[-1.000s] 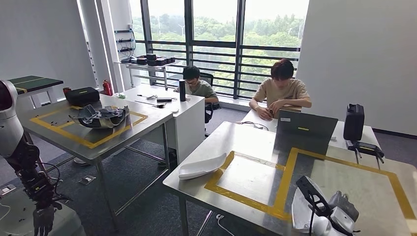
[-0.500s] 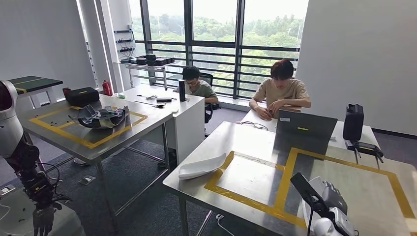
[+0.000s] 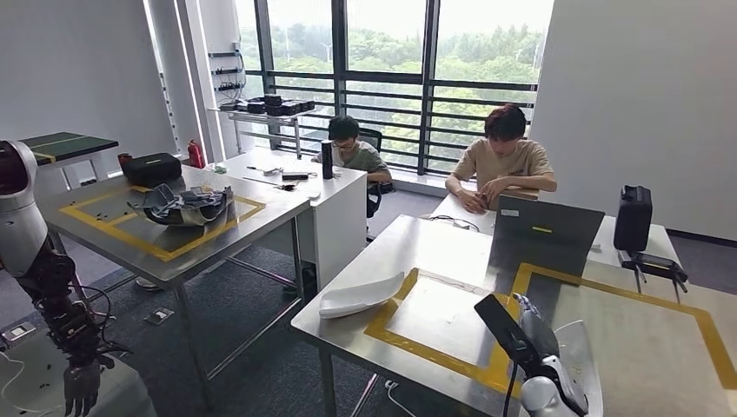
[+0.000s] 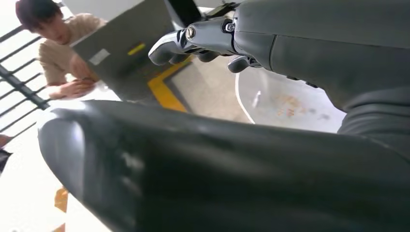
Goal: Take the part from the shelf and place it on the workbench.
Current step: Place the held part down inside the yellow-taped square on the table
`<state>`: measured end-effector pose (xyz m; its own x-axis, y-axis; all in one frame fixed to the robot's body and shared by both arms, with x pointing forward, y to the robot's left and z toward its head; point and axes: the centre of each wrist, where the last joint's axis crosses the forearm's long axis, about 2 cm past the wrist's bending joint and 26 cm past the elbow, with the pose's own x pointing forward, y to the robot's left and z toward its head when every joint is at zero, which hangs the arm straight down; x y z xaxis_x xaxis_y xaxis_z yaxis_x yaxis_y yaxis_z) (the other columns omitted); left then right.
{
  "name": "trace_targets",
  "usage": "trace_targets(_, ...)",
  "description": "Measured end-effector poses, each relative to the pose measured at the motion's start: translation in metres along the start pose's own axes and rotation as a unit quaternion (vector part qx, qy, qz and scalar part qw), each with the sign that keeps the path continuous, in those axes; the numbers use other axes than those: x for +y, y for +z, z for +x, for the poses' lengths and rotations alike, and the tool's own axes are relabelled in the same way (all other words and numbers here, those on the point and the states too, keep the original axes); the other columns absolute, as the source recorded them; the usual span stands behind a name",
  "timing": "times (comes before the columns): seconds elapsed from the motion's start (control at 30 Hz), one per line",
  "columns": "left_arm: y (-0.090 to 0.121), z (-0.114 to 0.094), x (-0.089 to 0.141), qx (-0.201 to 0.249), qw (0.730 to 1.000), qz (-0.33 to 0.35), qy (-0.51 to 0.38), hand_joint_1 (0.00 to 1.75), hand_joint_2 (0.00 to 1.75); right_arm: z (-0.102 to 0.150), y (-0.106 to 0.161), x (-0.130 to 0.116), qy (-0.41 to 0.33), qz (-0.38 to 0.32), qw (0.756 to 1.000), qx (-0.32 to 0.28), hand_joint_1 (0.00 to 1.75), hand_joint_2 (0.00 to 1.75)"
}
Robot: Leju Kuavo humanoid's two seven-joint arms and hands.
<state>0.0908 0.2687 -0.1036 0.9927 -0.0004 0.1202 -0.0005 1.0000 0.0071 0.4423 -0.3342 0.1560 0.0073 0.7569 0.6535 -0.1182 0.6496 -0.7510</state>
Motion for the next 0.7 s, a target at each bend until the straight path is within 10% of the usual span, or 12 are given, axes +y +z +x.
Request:
trace_targets(0.33, -0.001, -0.017, 0.003, -0.006, 0.999, 0.002, 0.036, 0.0, 0.0, 0.095, -0.011, 0.033, -0.047, 0.028, 0.987, -0.152, 0.0, 0.0)
trace_targets(0.7, -0.001, -0.019, 0.005, -0.005, 0.999, -0.005, 0.035, 0.0, 0.0, 0.132, 0.011, 0.063, -0.035, 0.061, 0.965, -0.252, 0.0, 0.0)
